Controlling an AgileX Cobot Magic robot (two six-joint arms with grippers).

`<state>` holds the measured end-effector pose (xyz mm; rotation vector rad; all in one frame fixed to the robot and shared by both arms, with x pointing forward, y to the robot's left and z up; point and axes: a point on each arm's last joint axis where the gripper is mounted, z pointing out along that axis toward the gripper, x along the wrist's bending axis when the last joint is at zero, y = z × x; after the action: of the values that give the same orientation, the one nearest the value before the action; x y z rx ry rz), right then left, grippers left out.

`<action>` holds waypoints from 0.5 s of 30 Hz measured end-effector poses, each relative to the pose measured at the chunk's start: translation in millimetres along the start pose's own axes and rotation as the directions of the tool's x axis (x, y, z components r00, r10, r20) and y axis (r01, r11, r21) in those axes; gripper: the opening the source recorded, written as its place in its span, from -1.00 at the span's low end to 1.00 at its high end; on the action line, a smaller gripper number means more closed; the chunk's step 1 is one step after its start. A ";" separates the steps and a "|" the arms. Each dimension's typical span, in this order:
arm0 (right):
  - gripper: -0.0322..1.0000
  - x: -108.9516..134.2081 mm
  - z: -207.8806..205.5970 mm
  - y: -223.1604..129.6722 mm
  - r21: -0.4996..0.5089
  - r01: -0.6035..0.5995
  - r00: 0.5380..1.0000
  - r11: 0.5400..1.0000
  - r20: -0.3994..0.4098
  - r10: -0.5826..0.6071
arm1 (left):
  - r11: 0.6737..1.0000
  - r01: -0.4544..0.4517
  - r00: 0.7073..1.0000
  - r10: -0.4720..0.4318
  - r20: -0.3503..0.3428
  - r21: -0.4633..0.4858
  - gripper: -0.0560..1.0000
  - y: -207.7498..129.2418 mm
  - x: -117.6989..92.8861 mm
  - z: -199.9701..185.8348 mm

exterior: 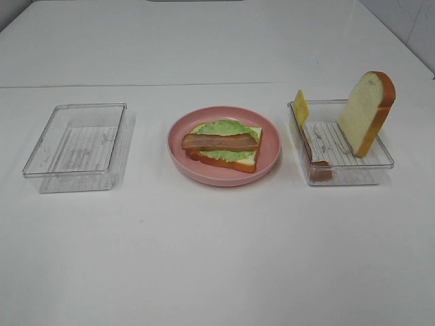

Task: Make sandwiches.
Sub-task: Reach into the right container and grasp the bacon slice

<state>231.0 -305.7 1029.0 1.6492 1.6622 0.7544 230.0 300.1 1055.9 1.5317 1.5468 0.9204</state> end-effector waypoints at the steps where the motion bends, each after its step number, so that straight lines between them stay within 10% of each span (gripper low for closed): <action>1: 0.93 0.0 -0.2 0.4 -0.004 -0.008 1.000 1.000 0.000 0.008 | 1.000 0.000 1.000 0.000 0.001 0.000 0.87 0.0 -0.1 0.0; 15: 0.93 2.0 21.8 57.0 -0.049 -0.002 1.000 0.999 -0.014 0.002 | 1.000 0.001 1.000 -0.001 0.003 0.000 0.87 0.0 -0.2 0.0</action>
<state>283.2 -302.9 1060.6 1.6151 1.6387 0.8032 230.0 299.8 1055.9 1.5311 1.5458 0.9172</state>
